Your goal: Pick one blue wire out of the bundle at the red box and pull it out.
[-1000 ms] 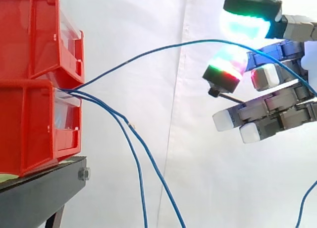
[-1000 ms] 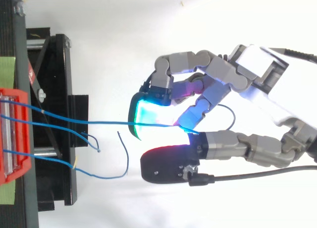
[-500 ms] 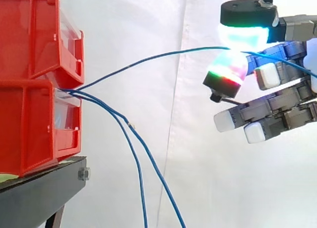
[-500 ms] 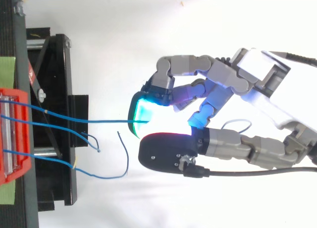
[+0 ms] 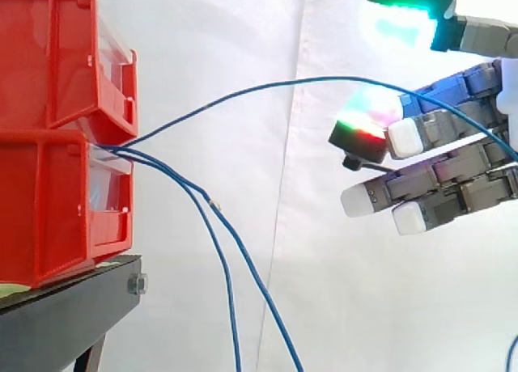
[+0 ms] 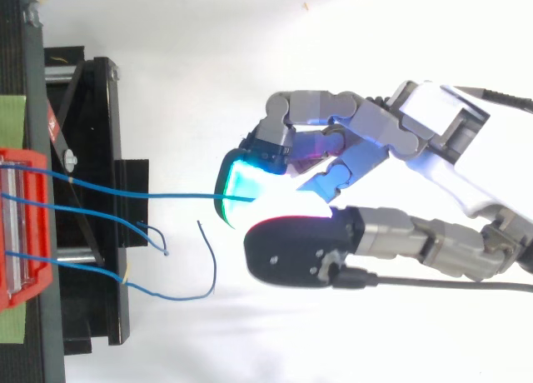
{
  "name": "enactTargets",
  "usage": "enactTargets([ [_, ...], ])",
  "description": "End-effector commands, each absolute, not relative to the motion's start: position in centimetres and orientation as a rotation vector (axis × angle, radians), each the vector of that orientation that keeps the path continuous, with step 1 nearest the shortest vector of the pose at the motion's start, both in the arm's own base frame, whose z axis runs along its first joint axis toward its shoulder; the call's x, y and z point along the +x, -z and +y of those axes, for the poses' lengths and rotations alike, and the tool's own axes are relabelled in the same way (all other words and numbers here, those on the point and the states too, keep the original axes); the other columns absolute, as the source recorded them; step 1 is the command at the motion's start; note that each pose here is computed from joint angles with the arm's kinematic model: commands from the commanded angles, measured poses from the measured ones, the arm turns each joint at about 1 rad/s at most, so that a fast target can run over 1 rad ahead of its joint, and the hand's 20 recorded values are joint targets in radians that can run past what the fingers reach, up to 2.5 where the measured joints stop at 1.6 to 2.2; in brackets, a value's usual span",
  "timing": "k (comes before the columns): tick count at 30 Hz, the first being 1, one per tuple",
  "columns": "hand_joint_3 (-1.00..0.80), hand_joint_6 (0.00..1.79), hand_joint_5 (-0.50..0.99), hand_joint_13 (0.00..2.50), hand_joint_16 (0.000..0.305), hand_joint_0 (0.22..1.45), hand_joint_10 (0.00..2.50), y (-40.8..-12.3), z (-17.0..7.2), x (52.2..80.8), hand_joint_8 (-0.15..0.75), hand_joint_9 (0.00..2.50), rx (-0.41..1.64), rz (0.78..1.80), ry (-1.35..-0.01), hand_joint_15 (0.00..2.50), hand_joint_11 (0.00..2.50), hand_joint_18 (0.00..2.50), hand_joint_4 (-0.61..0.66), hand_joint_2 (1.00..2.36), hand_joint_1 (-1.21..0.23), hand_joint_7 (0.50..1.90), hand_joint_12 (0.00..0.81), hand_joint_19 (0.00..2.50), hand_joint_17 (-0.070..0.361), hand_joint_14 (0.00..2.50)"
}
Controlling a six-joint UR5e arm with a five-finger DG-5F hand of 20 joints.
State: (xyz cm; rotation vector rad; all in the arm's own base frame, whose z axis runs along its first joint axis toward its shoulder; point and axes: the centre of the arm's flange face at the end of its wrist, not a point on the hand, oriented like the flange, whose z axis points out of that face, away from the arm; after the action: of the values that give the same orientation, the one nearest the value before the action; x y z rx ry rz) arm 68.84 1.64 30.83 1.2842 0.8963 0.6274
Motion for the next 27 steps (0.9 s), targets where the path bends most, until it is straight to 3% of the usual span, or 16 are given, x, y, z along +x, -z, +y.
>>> enactTargets([
  [1,-0.40,0.51,0.03,0.66,0.043,0.58,0.01,-30.82,1.65,68.84,0.170,1.28,1.285,0.896,-0.628,0.35,0.33,0.63,0.23,1.01,-0.36,1.25,0.324,0.61,0.097,0.01],
  [7,-0.23,0.51,0.04,0.74,0.044,0.61,0.01,-30.82,1.65,68.84,0.190,1.36,1.283,0.898,-0.626,0.34,0.33,0.69,0.27,1.01,-0.57,1.24,0.335,0.56,0.100,0.01],
  [12,-0.17,0.51,0.04,0.71,0.048,0.60,0.01,-30.82,1.76,68.84,0.217,1.32,1.284,0.897,-0.629,0.33,0.33,0.67,0.27,1.01,-0.70,1.35,0.357,0.52,0.107,0.01],
  [16,-0.20,0.50,0.04,0.70,0.047,0.61,0.01,-30.82,1.76,68.84,0.221,1.30,1.284,0.897,-0.629,0.34,0.36,0.66,0.28,1.01,-0.73,1.39,0.352,0.53,0.105,0.01],
  [22,-0.28,0.50,0.03,0.70,0.040,0.59,0.02,-30.83,1.76,68.85,0.205,1.30,1.282,0.898,-0.628,0.37,0.41,0.61,0.22,1.01,-0.65,1.43,0.315,0.59,0.090,0.02],
  [27,-0.25,0.50,0.03,0.72,0.042,0.61,0.02,-30.94,1.68,68.80,0.232,1.29,1.285,0.891,-0.621,0.36,0.45,0.64,0.21,1.01,-0.71,1.59,0.330,0.56,0.094,0.01],
])
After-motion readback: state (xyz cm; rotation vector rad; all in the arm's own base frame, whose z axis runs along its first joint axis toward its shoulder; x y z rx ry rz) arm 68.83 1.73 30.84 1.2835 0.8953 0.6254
